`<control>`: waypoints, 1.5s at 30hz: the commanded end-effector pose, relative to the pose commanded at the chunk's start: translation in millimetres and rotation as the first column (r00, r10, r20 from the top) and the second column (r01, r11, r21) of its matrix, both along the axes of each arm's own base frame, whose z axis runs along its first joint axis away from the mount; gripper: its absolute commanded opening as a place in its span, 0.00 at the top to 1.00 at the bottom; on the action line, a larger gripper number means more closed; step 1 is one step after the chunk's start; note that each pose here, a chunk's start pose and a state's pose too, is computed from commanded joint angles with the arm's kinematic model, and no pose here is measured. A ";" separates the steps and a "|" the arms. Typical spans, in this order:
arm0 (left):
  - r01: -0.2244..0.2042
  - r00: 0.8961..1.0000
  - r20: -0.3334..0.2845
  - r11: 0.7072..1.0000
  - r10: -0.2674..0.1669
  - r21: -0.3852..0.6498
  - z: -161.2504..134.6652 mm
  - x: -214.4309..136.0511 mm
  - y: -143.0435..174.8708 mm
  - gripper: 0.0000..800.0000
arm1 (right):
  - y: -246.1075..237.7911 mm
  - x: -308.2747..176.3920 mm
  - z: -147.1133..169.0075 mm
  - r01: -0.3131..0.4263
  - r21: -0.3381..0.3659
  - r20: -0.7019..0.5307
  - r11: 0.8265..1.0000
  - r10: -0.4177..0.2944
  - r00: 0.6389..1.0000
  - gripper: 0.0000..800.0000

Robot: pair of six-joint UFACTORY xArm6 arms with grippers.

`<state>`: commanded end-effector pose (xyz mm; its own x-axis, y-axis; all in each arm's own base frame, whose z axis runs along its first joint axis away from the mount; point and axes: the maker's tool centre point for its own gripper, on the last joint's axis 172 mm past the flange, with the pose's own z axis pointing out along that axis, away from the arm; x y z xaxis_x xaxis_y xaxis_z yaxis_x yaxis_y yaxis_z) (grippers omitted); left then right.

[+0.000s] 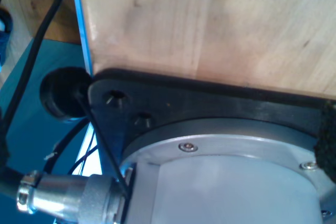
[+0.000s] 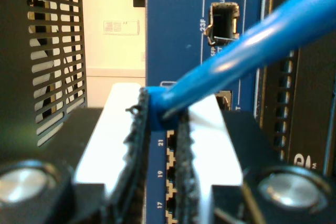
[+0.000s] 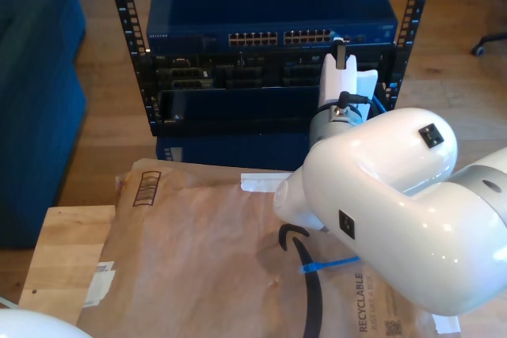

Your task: Grab the cable and plug it in

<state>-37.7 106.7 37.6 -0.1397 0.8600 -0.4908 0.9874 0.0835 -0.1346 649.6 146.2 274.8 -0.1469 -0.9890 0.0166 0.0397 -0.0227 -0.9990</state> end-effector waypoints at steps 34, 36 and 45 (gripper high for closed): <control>0.000 1.000 0.000 1.000 0.000 0.000 0.0 0.0 0.0 0.00 | 7.7 5.3 -0.5 -0.018 -0.005 0.010 1.000 0.018 1.000 1.00; 0.001 1.000 -0.001 1.000 -0.001 0.000 0.0 -0.3 0.0 0.00 | 7.6 5.0 -0.1 -0.018 -0.005 0.010 1.000 0.018 1.000 1.00; 0.000 1.000 0.000 1.000 0.000 0.000 0.0 0.0 0.0 0.00 | 7.6 5.0 -1.1 -0.018 -0.006 0.008 1.000 0.018 1.000 1.00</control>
